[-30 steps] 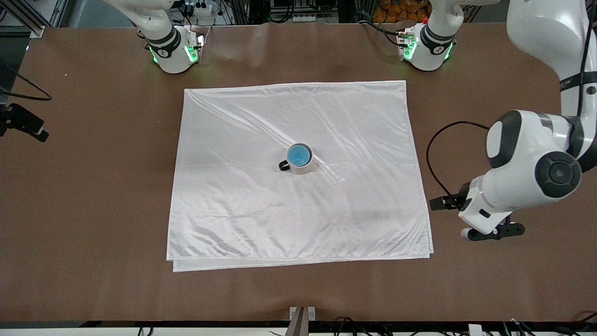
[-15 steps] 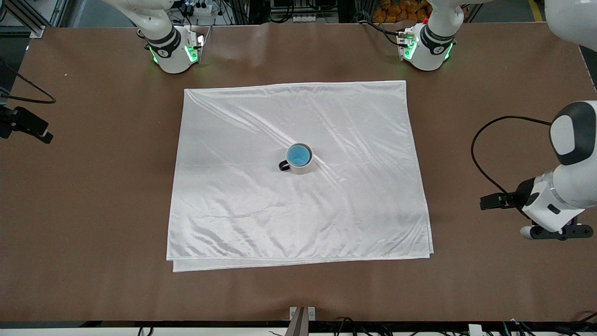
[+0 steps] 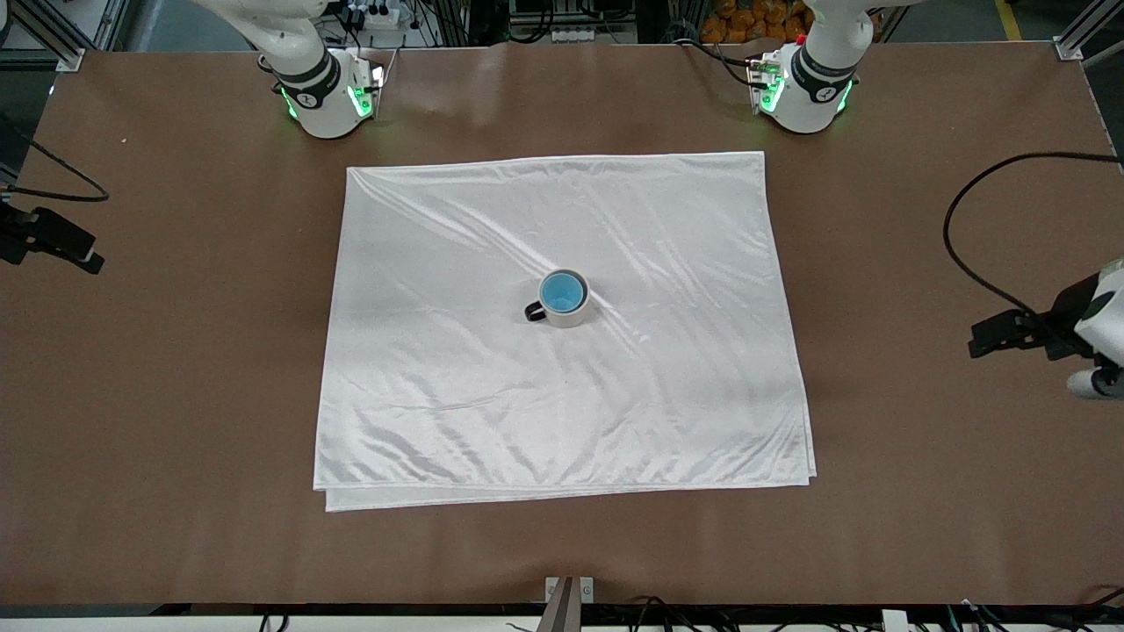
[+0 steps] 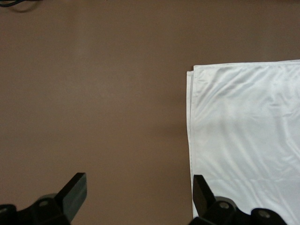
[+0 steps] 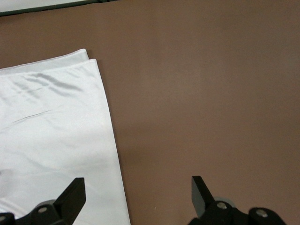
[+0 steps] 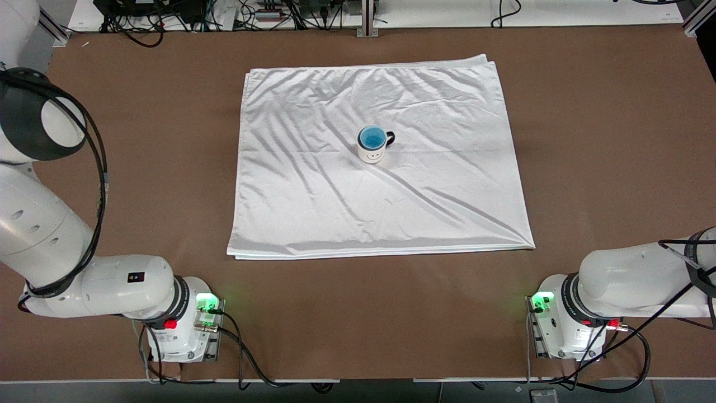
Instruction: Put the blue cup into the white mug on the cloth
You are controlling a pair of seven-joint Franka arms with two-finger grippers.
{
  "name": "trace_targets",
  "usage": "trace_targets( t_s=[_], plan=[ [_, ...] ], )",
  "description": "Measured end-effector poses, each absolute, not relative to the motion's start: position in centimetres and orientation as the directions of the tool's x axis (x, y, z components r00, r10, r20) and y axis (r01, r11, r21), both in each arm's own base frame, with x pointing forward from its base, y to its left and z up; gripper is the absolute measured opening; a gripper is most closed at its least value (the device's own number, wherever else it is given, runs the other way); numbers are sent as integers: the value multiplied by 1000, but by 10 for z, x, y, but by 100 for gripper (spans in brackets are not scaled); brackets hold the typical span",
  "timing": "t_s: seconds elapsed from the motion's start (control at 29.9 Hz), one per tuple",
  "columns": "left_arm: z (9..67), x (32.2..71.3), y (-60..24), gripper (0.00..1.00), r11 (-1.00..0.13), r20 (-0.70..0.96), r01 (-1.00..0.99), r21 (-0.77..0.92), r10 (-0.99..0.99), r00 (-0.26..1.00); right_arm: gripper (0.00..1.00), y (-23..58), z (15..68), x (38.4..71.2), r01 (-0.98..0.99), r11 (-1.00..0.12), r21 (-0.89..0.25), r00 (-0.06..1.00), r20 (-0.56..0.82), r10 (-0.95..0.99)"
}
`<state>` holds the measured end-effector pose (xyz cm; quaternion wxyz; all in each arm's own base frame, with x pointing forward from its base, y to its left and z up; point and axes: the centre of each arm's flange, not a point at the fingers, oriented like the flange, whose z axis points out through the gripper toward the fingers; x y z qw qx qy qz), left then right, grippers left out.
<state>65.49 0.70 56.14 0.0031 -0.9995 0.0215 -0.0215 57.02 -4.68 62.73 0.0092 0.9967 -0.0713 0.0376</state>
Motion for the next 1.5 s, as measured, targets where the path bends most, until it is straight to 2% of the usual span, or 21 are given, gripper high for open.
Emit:
trace_targets(
  t_s=[0.23,0.53,1.5],
  plan=[
    [598,603,-3,100,-998,36,-56,-17,-56,998,100,-51,626,570,-150,-989,13,986,73,-149],
    [598,552,-14,100,-997,3,-73,-25,-73,997,100,-53,625,570,-152,-988,13,986,71,-150],
    [589,547,-5,100,-998,-19,-58,-25,-57,998,100,-53,623,570,-152,-988,14,986,67,-151]
  ],
)
